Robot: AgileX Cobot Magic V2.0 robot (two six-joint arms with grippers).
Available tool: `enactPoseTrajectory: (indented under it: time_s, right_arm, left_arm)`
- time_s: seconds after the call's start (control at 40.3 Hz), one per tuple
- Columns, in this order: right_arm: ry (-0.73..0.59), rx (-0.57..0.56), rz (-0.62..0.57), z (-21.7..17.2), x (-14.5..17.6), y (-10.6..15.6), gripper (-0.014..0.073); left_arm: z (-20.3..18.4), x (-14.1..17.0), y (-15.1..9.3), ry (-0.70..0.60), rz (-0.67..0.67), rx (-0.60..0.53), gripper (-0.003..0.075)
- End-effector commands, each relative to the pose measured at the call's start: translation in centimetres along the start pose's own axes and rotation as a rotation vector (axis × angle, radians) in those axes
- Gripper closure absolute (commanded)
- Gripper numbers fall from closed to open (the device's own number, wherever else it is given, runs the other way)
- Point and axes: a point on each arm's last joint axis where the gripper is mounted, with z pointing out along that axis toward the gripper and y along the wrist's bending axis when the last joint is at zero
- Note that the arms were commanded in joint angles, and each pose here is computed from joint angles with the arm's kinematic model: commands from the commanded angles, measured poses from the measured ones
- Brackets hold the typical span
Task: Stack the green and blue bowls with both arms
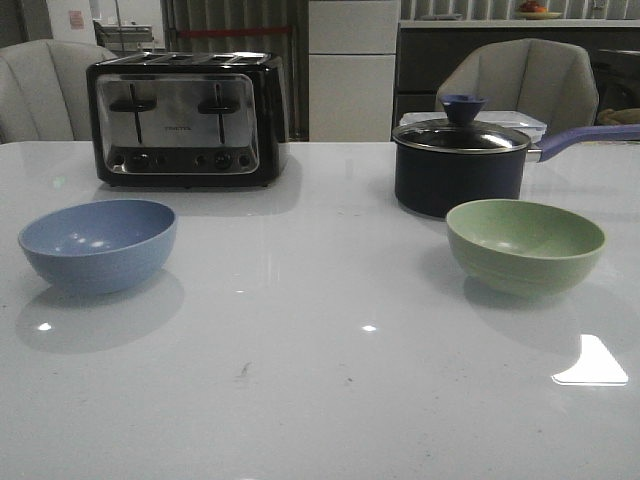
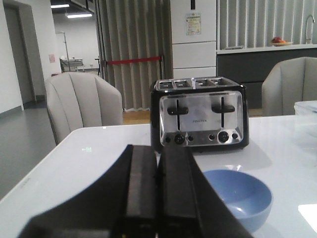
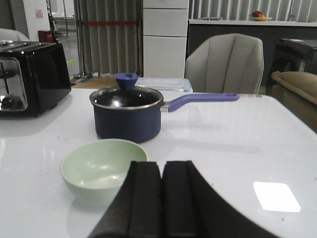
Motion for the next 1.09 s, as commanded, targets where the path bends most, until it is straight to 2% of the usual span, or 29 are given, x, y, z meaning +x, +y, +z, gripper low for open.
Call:
enactPoseTrajectory:
  time_s: [0.0,0.124,0.198,0.298,0.421,0.545,0.719,0.917,0.967,1.066]
  right_arm:
    - [-0.216,-0.005,-0.008,-1.0,-4.8,0.2,0.0538]
    - [-0.258,-0.004,-0.008,-1.9,-8.6,0.3,0.0538]
    - [-0.244,-0.002,-0.007,-2.0,-10.7,0.4,0.0538]
    - [-0.164,0.004,-0.007,-1.2,-12.8,0.4,0.0538]
    - [-0.004,0.013,-0.006,0.6,-13.9,0.4,0.0538]
    - [0.202,0.023,-0.006,3.1,-12.5,0.3,0.0538]
    - [0.521,0.039,-0.006,6.2,-9.4,0.2,0.0538]
    - [0.759,0.049,-0.007,8.7,-6.6,0.0,0.0531]
    - [0.786,0.050,-0.007,9.1,-6.2,0.0,0.0434]
    - [0.806,0.048,0.001,10.2,-5.6,0.0,0.0134]
  left_arm:
    - [-0.7,-4.5,0.4,-0.230,-0.012,-0.026,0.0624]
    - [-1.4,-8.4,0.7,-0.306,-0.013,-0.028,0.0624]
    - [-1.4,-10.3,0.8,-0.293,-0.009,-0.020,0.0624]
    - [-0.9,-12.7,0.9,-0.224,-0.007,-0.003,0.0624]
    - [0.7,-13.7,0.8,-0.048,-0.004,0.029,0.0624]
    - [2.6,-12.8,0.6,0.144,-0.002,0.056,0.0624]
    - [5.1,-9.7,0.2,0.433,-0.003,0.093,0.0624]
    - [7.1,-8.1,0.1,0.546,-0.006,0.100,0.0615]
    - [7.5,-7.8,0.0,0.566,-0.007,0.102,0.0554]
    - [7.9,-7.4,0.0,0.593,-0.007,0.104,0.0274]
